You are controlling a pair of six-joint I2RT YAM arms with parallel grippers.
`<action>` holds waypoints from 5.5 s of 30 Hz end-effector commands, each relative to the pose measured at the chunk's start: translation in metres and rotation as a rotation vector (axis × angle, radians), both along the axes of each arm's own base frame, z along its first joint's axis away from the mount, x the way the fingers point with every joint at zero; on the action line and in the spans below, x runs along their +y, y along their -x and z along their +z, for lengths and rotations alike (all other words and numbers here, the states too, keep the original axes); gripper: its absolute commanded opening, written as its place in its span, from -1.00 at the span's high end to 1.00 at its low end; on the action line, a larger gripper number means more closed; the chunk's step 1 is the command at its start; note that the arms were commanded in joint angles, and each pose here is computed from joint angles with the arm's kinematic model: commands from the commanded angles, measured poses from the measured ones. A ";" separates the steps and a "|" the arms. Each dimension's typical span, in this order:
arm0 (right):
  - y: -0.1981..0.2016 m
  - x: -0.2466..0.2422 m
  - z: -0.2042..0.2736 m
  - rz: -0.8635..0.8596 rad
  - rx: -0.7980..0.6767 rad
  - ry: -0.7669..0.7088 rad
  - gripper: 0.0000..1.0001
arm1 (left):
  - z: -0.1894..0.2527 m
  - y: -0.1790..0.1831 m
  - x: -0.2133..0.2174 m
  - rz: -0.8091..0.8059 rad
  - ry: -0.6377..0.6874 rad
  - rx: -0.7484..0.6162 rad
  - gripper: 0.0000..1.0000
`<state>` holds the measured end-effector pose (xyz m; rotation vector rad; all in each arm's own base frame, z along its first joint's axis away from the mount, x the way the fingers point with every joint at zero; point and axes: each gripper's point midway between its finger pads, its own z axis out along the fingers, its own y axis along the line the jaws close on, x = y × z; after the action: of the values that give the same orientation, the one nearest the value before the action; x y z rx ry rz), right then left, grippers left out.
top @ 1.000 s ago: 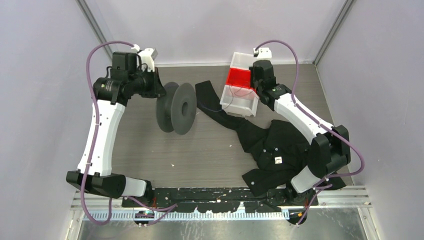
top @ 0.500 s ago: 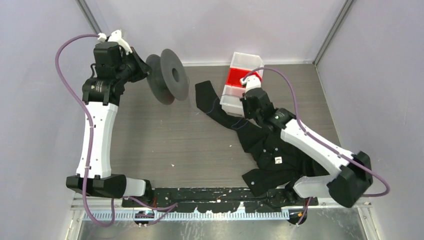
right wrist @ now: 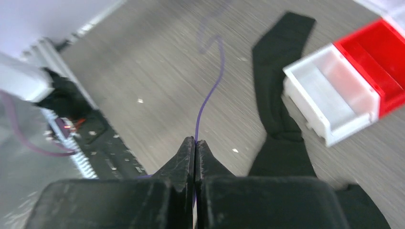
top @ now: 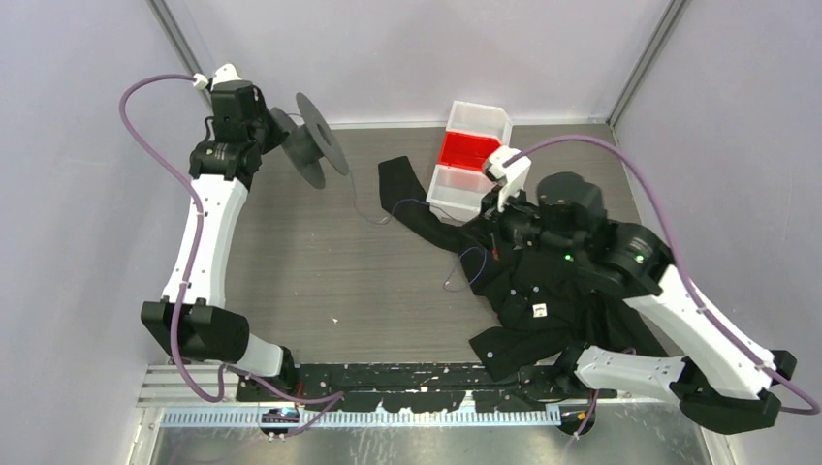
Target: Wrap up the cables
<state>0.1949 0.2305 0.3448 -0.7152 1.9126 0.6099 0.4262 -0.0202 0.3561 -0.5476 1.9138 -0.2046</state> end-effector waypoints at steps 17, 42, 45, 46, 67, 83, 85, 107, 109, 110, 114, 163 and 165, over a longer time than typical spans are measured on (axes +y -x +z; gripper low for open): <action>0.019 0.044 0.231 0.268 -0.452 -0.442 0.99 | -0.070 -0.025 -0.073 -0.339 -0.203 0.080 0.99; -0.207 -0.044 0.149 -0.277 -0.382 -0.189 0.99 | -0.070 0.097 -0.148 -1.050 -0.236 0.102 0.99; -0.226 -0.043 0.107 -0.276 -0.278 -0.155 0.99 | -0.052 0.111 -0.156 -1.108 -0.207 0.060 0.99; -0.231 -0.041 0.092 -0.275 -0.248 -0.140 0.99 | -0.045 0.114 -0.158 -1.120 -0.196 0.041 0.99; -0.159 -0.027 -0.131 -0.293 0.215 -0.092 0.99 | 0.093 0.068 -0.132 -0.825 0.165 -0.332 0.99; -0.048 0.062 -0.088 -0.010 0.195 -0.035 0.99 | 0.044 -0.010 -0.068 -0.170 0.163 -0.353 0.99; -0.037 0.073 -0.069 0.050 0.181 -0.040 0.99 | 0.037 -0.011 -0.069 -0.146 0.101 -0.329 0.99; -0.047 0.114 0.083 0.226 -0.163 -0.160 0.99 | -0.036 -0.001 -0.125 -0.393 -0.335 -0.098 0.99; -0.059 0.113 0.079 0.199 -0.175 -0.145 0.99 | -0.042 0.010 -0.136 -0.499 -0.349 -0.083 0.99; -0.067 0.111 0.077 0.177 -0.181 -0.137 0.99 | -0.045 0.016 -0.139 -0.547 -0.364 -0.072 0.99; -0.092 0.104 0.066 0.130 -0.174 -0.126 0.99 | -0.058 0.051 -0.159 -0.788 -0.375 -0.039 0.99; -0.143 0.051 -0.067 -0.260 0.135 -0.750 -0.62 | 0.181 0.125 -0.128 -0.622 -0.066 -0.439 0.99; -0.142 0.054 -0.066 -0.305 0.143 -0.781 -0.62 | 0.184 0.123 -0.126 -0.597 -0.048 -0.451 0.99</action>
<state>0.3326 0.2752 0.2355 -0.0215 1.8414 1.0346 0.3044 -0.1567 0.4894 0.2425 1.7492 -0.5765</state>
